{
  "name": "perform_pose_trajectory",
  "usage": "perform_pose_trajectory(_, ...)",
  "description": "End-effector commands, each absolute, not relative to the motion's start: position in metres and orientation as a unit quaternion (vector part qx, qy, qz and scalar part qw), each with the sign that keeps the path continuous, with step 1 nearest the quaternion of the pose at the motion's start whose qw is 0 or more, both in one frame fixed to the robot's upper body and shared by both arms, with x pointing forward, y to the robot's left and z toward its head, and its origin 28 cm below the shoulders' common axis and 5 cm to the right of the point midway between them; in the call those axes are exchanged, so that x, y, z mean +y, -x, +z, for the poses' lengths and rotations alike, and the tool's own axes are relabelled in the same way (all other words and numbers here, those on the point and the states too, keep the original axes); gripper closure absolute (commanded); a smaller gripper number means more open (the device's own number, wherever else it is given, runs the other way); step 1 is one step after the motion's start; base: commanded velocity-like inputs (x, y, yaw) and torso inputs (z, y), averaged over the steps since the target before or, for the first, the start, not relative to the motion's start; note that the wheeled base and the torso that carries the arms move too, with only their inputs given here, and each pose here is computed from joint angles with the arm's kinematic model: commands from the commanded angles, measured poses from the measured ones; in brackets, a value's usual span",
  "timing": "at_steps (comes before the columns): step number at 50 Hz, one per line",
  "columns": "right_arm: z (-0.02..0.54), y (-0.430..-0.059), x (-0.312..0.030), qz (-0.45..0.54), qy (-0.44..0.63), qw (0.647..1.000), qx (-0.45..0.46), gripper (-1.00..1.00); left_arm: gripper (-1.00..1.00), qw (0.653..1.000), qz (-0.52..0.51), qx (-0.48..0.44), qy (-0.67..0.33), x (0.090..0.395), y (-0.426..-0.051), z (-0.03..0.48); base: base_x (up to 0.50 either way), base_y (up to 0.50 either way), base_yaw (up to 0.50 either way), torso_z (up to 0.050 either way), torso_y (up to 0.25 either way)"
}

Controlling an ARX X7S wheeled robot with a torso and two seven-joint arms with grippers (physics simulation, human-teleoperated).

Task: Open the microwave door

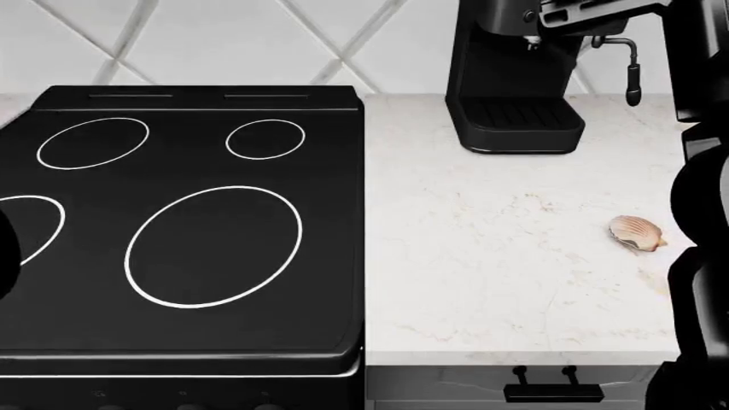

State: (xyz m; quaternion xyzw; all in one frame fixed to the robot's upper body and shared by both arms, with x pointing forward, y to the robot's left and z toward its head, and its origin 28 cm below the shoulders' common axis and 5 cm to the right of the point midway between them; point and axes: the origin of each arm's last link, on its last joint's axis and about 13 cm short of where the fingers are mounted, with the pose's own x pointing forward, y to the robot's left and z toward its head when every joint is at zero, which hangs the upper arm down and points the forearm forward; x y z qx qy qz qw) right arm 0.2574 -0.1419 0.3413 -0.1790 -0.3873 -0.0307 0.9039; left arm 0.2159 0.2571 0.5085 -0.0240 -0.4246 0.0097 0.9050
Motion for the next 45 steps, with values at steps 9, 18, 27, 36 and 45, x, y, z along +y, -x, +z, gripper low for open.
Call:
perform_pose_trajectory(9, 0.34, -0.258, -0.142, -0.031, 0.178, 0.904, -0.386, -1.0, -1.0, 0.901, -0.017, -0.434, 0.009, 0.257, -0.212, 0.507, 0.0, 0.0, 0.0, 0.0, 0.001)
perform_pose_trajectory(18, 0.341, -0.258, -0.142, -0.032, 0.18, 0.904, -0.386, -1.0, -1.0, 0.9, 0.004, -0.437, 0.004, 0.266, -0.213, 0.508, 0.0, 0.0, 0.0, 0.0, 0.0)
perform_pose_trajectory(27, 0.341, -0.257, -0.142, -0.032, 0.181, 0.904, -0.386, -1.0, -1.0, 0.901, 0.019, -0.434, 0.003, 0.273, -0.216, 0.51, 0.0, 0.0, 0.0, 0.0, 0.0)
perform_pose_trajectory(36, 0.341, -0.257, -0.142, -0.032, 0.182, 0.904, -0.386, -1.0, -1.0, 0.899, 0.029, -0.437, 0.006, 0.278, -0.215, 0.51, 0.0, 0.0, 0.0, 0.0, 0.0)
perform_pose_trajectory(45, 0.341, -0.257, -0.141, -0.032, 0.182, 0.904, -0.386, -1.0, -1.0, 0.892, 0.02, -0.452, 0.007, 0.275, -0.202, 0.512, 0.0, 0.0, 0.0, 0.0, 0.0)
